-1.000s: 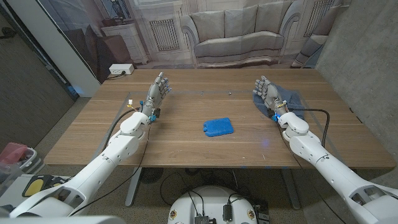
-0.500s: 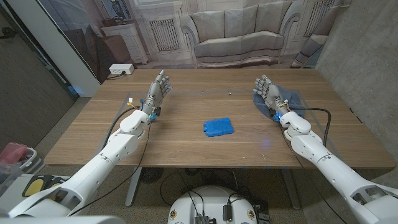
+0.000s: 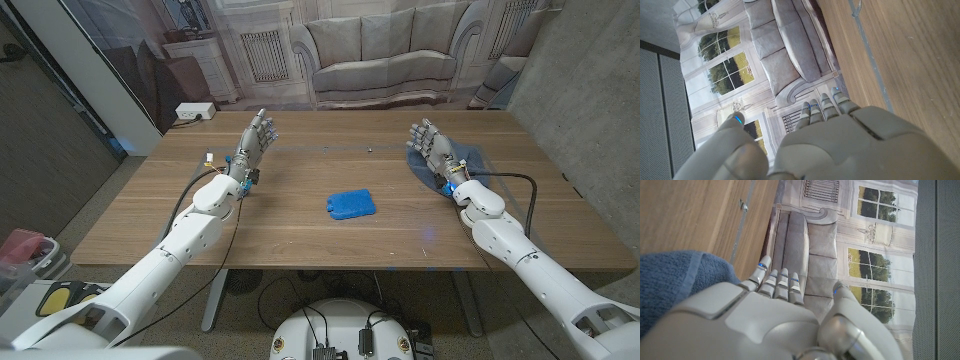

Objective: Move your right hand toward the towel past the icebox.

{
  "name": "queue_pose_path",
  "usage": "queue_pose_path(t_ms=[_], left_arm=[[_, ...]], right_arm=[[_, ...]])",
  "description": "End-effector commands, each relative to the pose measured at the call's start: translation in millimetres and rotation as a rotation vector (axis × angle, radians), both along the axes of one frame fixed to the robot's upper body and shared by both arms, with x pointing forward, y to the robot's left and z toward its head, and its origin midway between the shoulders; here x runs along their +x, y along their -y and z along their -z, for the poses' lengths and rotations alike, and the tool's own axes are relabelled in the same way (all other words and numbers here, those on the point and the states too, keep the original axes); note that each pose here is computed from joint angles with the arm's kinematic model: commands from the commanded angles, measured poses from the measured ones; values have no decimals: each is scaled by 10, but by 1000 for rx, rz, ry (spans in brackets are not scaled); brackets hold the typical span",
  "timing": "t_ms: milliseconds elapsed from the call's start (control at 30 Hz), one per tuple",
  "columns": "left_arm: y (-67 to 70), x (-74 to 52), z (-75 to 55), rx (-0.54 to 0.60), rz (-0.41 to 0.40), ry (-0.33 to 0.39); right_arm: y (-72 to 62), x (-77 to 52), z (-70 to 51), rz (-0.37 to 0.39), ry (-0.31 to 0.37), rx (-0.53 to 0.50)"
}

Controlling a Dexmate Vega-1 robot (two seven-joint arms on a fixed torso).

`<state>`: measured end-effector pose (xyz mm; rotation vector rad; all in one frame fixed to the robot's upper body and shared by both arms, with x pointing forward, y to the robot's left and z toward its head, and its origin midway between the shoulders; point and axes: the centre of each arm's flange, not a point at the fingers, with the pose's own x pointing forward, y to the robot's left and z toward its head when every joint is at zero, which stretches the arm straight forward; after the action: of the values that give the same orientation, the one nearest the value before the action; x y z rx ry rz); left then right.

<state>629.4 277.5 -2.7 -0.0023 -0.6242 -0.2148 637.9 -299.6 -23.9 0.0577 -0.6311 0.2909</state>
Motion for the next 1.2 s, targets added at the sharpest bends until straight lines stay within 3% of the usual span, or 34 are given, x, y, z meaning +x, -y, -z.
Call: queue_pose_path(t_ms=[33,400,1200], left_arm=[[69,-35,-29,26,-2,-15],[129,-50,-4,32,18,-24],[37,-182,70,21,3,10]], right_arm=[[46,-72,-61,-18,39,7],[95,-137,-196,-9,73,-9],[192,-312,-419,29,138,-40]])
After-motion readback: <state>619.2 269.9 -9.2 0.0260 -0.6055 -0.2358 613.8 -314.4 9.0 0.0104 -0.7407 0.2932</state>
